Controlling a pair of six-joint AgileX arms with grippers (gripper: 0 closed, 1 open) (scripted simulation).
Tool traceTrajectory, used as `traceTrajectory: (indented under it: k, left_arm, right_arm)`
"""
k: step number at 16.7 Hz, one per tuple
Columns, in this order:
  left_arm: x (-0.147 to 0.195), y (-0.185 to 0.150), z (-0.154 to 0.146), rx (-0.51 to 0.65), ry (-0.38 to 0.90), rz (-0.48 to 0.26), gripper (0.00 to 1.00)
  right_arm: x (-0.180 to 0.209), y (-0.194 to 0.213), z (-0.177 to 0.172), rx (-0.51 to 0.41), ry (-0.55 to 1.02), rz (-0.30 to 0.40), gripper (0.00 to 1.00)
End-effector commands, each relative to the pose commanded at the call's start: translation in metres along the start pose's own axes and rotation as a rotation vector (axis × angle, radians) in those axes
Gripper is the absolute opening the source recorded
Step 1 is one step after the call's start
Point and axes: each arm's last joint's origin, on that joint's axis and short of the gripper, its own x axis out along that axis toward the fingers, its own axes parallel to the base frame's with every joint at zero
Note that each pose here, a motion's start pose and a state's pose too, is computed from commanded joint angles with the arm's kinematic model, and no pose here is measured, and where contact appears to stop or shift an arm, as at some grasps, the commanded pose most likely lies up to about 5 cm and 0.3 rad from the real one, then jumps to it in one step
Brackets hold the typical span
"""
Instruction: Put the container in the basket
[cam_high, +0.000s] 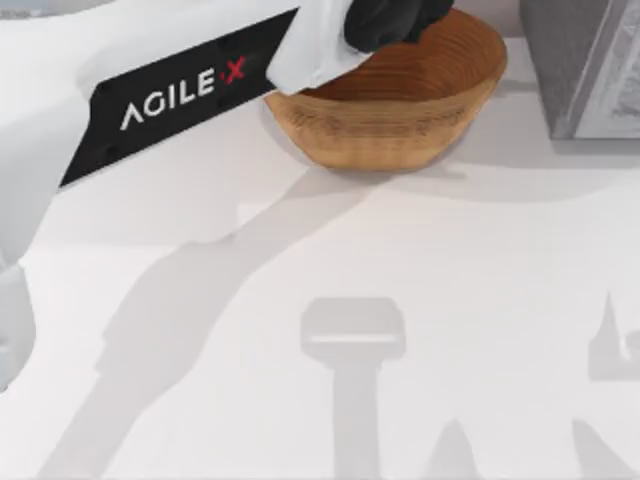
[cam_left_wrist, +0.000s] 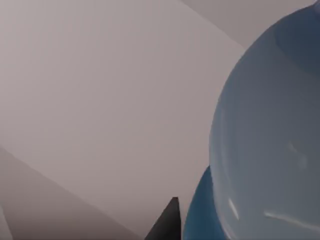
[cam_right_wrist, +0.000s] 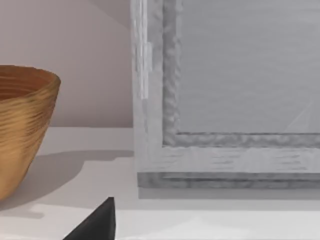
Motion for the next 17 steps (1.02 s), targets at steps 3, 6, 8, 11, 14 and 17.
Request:
traceTrajectory:
  k: [3,6,8,11,14,17]
  left_arm:
    - [-0.002,-0.002,0.000,0.003,0.000,-0.007,0.00]
    - [0.011,-0.001,-0.003,-0.005,-0.009,-0.006,0.00]
    - [0.030,-0.003,-0.018,0.004,0.003,-0.003,0.00]
    - [0.053,-0.001,-0.032,0.003,0.004,0.000,0.00]
    - [0.056,0.000,-0.032,0.000,0.000,0.000,0.00]
    - [0.056,0.000,-0.032,0.000,0.000,0.000,0.15]
  right_arm:
    - [0.000,0.000,0.000,0.000,0.000,0.000,1.00]
    - [0.000,0.000,0.000,0.000,0.000,0.000,1.00]
    - [0.000,0.000,0.000,0.000,0.000,0.000,1.00]
    - [0.000,0.000,0.000,0.000,0.000,0.000,1.00]
    - [0.000,0.000,0.000,0.000,0.000,0.000,1.00]
    - [0.000,0.000,0.000,0.000,0.000,0.000,1.00]
